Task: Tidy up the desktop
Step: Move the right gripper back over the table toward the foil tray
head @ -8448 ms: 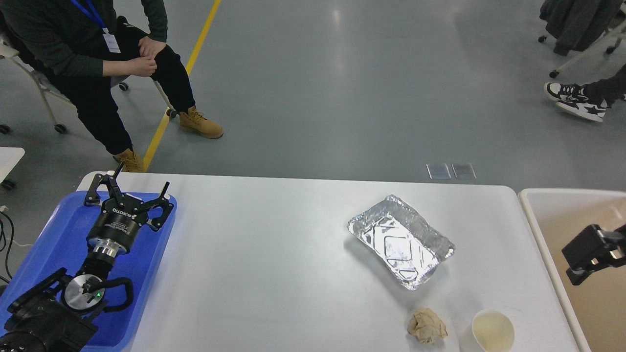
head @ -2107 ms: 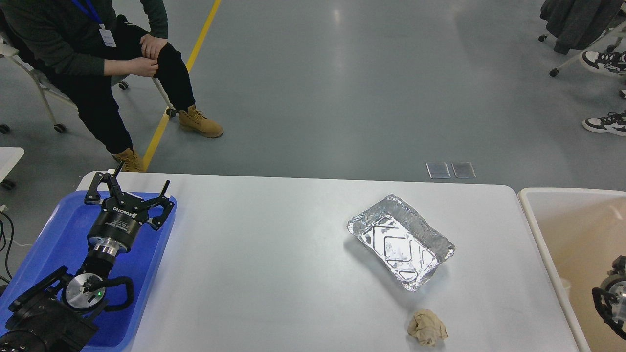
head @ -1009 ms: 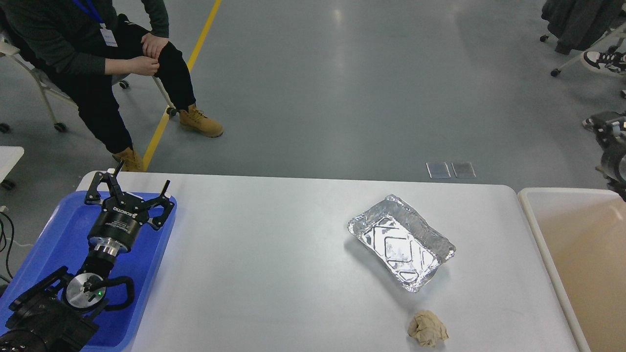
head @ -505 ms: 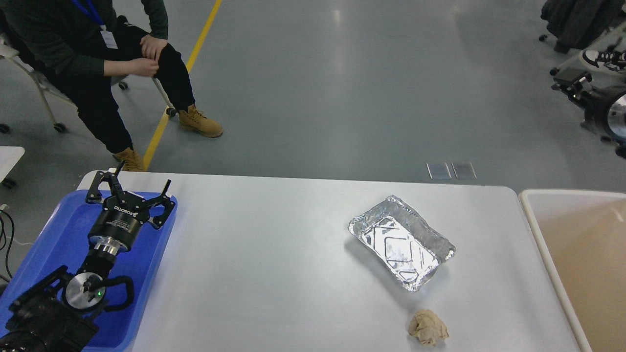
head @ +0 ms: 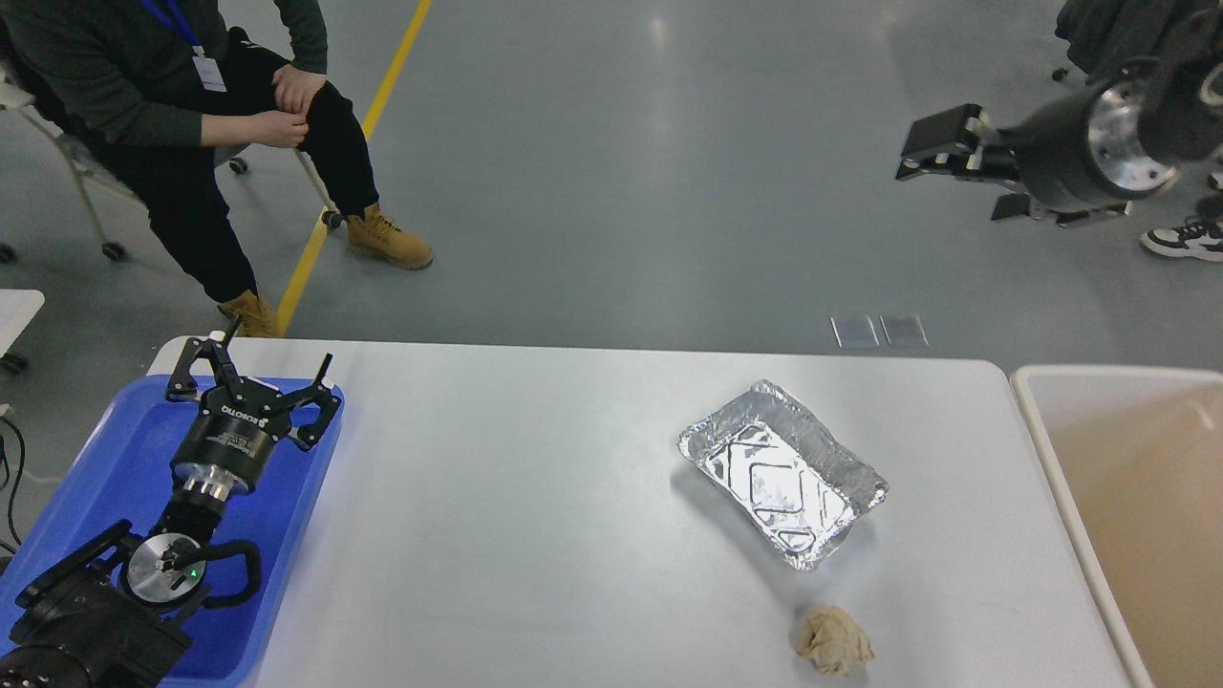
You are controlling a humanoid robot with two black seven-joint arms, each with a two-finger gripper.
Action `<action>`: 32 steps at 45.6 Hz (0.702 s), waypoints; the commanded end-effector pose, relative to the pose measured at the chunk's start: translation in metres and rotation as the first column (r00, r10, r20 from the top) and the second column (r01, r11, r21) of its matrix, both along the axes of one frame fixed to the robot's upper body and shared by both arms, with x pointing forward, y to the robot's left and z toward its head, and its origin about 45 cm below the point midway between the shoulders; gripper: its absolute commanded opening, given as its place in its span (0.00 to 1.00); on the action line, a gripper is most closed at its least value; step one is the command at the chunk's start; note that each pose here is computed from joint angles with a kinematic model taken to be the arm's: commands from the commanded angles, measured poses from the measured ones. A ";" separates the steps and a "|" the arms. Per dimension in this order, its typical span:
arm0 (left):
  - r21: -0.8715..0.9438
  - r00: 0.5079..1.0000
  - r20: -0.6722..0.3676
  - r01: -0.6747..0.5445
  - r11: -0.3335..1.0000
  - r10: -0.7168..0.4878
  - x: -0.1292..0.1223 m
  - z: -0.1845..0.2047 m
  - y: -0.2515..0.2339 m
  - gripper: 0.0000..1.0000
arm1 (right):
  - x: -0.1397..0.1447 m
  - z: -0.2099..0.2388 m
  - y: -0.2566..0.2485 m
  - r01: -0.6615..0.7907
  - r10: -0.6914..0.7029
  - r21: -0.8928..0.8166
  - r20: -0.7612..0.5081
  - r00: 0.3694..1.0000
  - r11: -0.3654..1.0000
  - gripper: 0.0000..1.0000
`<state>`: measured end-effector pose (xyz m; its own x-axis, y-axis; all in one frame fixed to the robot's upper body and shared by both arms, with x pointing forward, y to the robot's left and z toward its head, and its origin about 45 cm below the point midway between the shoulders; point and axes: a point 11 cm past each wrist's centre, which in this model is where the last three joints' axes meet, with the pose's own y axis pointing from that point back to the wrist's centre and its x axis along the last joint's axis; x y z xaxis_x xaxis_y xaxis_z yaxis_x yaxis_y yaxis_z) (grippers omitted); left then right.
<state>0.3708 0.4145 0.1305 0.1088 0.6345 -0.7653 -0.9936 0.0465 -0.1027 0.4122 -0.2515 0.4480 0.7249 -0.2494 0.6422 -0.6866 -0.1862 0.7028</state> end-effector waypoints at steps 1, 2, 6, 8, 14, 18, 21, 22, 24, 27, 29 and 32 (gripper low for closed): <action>0.000 1.000 0.000 -0.001 1.000 0.001 0.000 0.000 0.000 0.99 | -0.037 0.014 0.065 -0.257 0.229 -0.127 -0.201 0.952 0.958 1.00; 0.000 1.000 0.001 0.000 1.000 0.000 0.000 0.000 0.000 0.99 | -0.039 0.015 0.072 -0.280 0.249 -0.129 -0.212 0.945 0.951 1.00; 0.000 1.000 0.000 -0.001 1.000 0.001 0.000 0.000 0.000 0.99 | -0.047 0.016 0.092 -0.354 0.316 -0.132 -0.247 0.916 0.926 1.00; 0.000 1.000 0.000 -0.001 1.000 0.001 0.000 0.000 0.000 0.99 | -0.051 0.014 0.100 -0.384 0.337 -0.146 -0.268 0.903 0.912 1.00; 0.000 1.000 0.001 0.000 1.000 0.000 0.000 0.000 0.000 0.99 | -0.058 0.005 0.109 -0.434 0.355 -0.198 -0.335 0.873 0.879 1.00; 0.000 1.000 0.000 0.001 1.000 -0.001 0.000 0.000 0.000 0.99 | -0.058 -0.001 0.114 -0.470 0.367 -0.261 -0.359 0.858 0.843 1.00; 0.000 1.000 0.000 0.001 1.000 -0.001 0.000 0.000 0.000 0.99 | -0.060 -0.011 0.117 -0.487 0.367 -0.273 -0.391 0.844 0.830 1.00; 0.000 1.000 0.001 0.000 1.000 0.000 0.000 0.000 0.000 0.99 | -0.061 -0.014 0.118 -0.495 0.367 -0.278 -0.404 0.838 0.823 1.00; 0.000 1.000 0.001 0.000 1.000 0.000 0.000 0.000 0.000 0.99 | -0.063 -0.023 0.119 -0.507 0.364 -0.281 -0.432 0.825 0.815 1.00; 0.000 1.000 0.000 0.001 1.000 -0.001 0.000 0.000 0.000 0.99 | -0.064 -0.032 0.116 -0.517 0.355 -0.284 -0.466 0.810 0.808 1.00; 0.000 1.000 0.000 0.001 1.000 -0.001 0.000 0.000 0.000 0.99 | -0.063 -0.036 0.113 -0.526 0.350 -0.294 -0.484 0.802 0.798 1.00; 0.000 1.000 0.000 0.001 1.000 -0.001 0.000 0.000 0.000 0.99 | -0.065 -0.040 0.109 -0.540 0.342 -0.302 -0.516 0.785 0.785 1.00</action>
<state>0.3708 0.4144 0.1305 0.1090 0.6346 -0.7651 -0.9936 0.0473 -0.1023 0.3546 -0.1415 0.4306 0.8898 0.3034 0.3409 -0.3210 -0.1150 0.9401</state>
